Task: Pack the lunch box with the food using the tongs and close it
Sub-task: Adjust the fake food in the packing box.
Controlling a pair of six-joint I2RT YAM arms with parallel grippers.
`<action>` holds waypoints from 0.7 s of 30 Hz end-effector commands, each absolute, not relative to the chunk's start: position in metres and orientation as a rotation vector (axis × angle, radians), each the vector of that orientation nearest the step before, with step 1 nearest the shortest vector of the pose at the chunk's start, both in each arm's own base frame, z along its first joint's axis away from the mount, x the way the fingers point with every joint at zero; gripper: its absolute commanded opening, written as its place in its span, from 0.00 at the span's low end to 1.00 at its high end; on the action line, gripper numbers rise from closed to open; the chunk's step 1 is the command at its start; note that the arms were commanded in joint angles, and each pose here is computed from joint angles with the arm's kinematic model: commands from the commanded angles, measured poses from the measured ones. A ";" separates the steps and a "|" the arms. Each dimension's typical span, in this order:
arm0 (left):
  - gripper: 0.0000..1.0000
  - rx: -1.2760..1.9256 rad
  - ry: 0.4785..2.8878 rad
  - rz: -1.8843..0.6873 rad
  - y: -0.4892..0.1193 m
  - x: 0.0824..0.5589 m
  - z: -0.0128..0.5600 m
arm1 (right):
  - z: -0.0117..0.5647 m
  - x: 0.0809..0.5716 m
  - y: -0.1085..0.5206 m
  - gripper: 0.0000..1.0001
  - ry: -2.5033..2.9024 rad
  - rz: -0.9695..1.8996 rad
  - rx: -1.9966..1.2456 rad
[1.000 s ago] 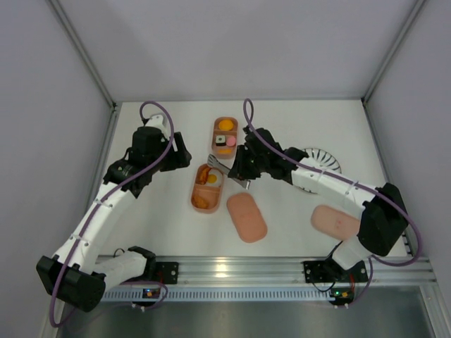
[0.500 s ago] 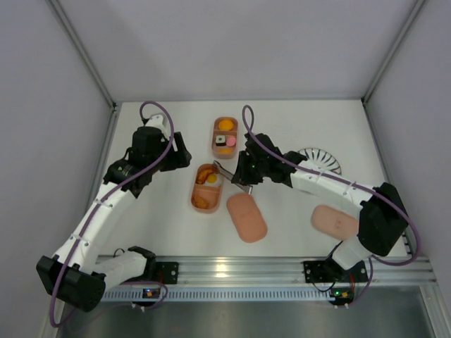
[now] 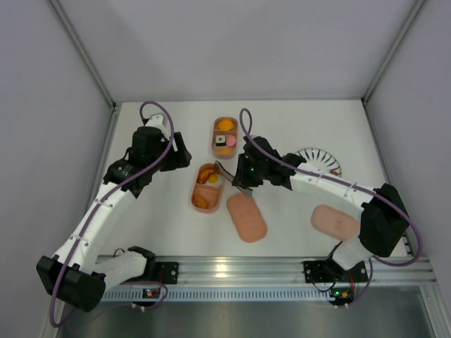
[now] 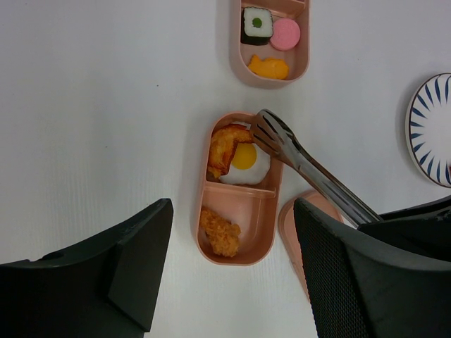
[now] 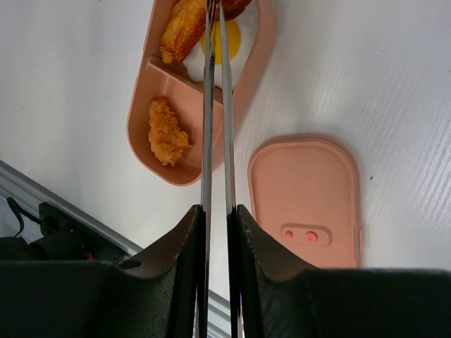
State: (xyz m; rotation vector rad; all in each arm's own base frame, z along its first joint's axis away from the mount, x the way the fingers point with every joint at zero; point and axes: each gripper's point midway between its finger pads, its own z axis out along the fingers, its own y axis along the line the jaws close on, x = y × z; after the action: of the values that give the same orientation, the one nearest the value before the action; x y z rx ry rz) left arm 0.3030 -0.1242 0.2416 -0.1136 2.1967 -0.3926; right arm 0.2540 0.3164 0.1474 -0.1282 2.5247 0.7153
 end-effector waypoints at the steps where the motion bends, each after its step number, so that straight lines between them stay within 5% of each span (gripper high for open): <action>1: 0.74 -0.115 2.147 -0.404 -0.124 0.310 0.250 | 0.150 0.246 0.308 0.11 2.527 0.628 -0.156; 21: 0.74 -0.118 2.147 -0.404 -0.124 0.310 0.251 | 0.127 0.226 0.318 0.10 2.618 0.500 -0.315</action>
State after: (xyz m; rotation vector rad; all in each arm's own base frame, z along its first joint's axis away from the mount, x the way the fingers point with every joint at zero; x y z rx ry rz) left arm 0.3030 -0.1242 0.2416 -0.1136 2.1967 -0.3926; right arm 0.2302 0.3150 0.1222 -0.2639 2.6123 0.5400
